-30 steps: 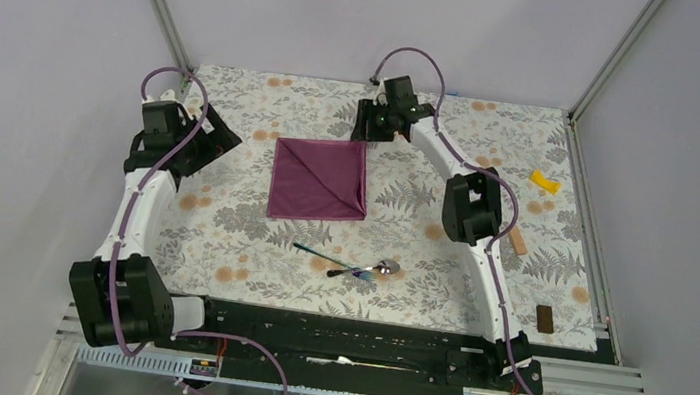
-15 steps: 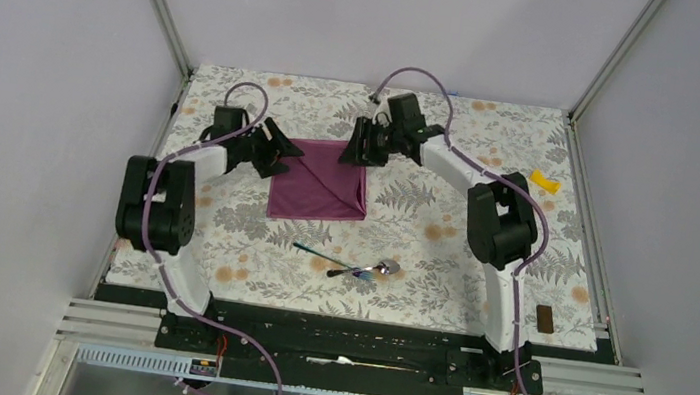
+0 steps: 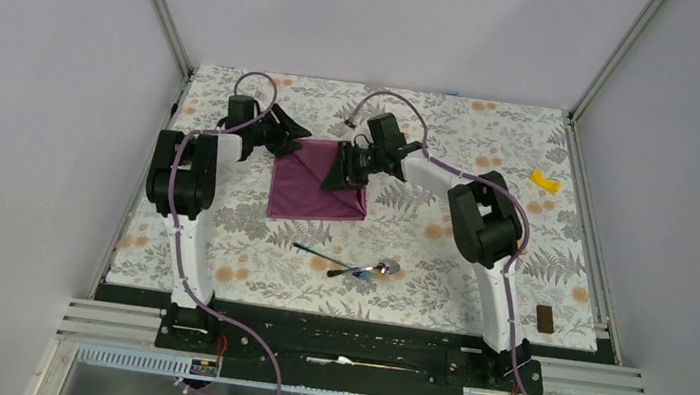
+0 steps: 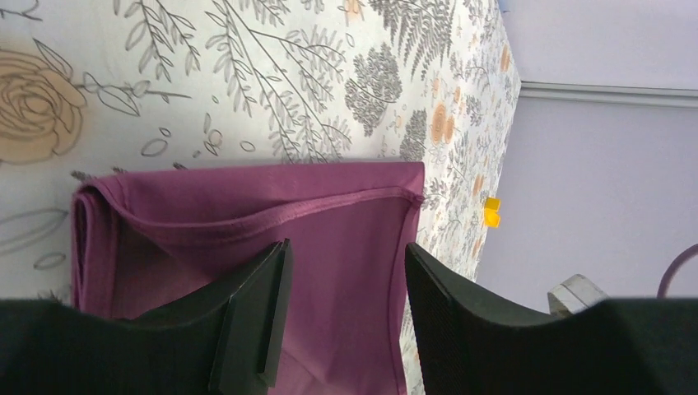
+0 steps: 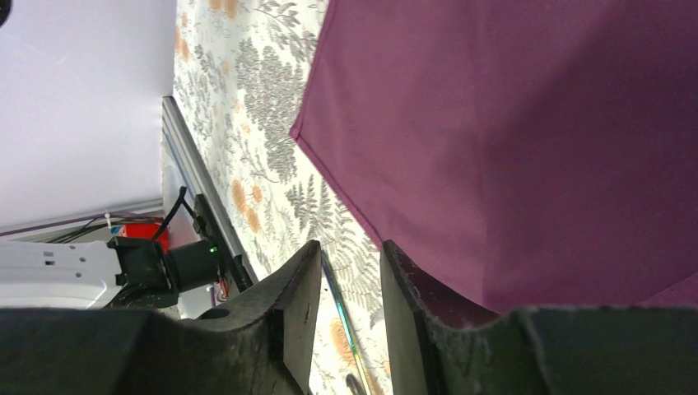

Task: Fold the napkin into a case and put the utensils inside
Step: Smooth out the upper triangle-folded napkin at the center of the board, then rotate the upper triangle-folded napkin at the center of the board.

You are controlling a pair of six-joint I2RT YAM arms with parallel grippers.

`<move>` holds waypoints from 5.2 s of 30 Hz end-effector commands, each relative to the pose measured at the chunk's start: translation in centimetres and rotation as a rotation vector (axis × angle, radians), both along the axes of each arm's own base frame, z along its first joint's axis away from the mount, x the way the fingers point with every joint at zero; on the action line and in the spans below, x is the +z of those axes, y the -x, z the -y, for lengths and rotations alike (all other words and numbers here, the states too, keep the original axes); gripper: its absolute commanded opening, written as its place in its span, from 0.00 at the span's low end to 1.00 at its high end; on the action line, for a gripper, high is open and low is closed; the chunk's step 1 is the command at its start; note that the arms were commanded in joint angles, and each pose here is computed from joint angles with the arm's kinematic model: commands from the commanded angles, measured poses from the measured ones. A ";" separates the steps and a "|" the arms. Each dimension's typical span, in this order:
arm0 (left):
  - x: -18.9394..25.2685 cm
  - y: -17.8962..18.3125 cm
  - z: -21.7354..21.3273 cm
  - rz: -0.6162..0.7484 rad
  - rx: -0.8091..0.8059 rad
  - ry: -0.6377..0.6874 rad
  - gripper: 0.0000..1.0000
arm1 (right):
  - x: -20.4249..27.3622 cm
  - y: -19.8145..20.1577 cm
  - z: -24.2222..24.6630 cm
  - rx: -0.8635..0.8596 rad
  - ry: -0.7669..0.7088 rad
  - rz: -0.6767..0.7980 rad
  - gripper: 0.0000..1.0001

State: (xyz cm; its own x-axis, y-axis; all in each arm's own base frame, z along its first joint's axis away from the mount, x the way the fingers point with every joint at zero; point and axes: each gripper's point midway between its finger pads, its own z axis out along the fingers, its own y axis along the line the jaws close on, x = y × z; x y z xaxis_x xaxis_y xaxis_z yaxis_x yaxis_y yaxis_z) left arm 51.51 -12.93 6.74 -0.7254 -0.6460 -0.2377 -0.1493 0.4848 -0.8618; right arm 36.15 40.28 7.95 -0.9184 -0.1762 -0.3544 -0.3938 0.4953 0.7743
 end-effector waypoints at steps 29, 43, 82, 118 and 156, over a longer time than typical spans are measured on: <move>3.4 -2.9 0.6 0.113 -0.071 0.019 0.77 | 1.0 -1.2 3.2 -0.123 -0.041 -0.037 0.43; -2.9 -3.8 -1.3 -0.004 -0.040 -0.045 0.79 | -6.0 0.4 6.5 -0.252 0.109 -0.108 0.35; -1.6 -3.2 -4.8 -0.073 -0.037 -0.243 0.86 | -6.8 0.9 9.8 -0.329 0.182 -0.151 0.34; 0.7 1.5 5.9 -0.040 -0.270 -0.161 0.90 | -5.5 -12.8 7.5 -0.599 0.171 0.055 0.20; 9.2 11.4 -1.2 0.023 -0.214 -0.398 0.98 | -7.7 1.4 -1.5 -0.172 0.499 0.273 0.00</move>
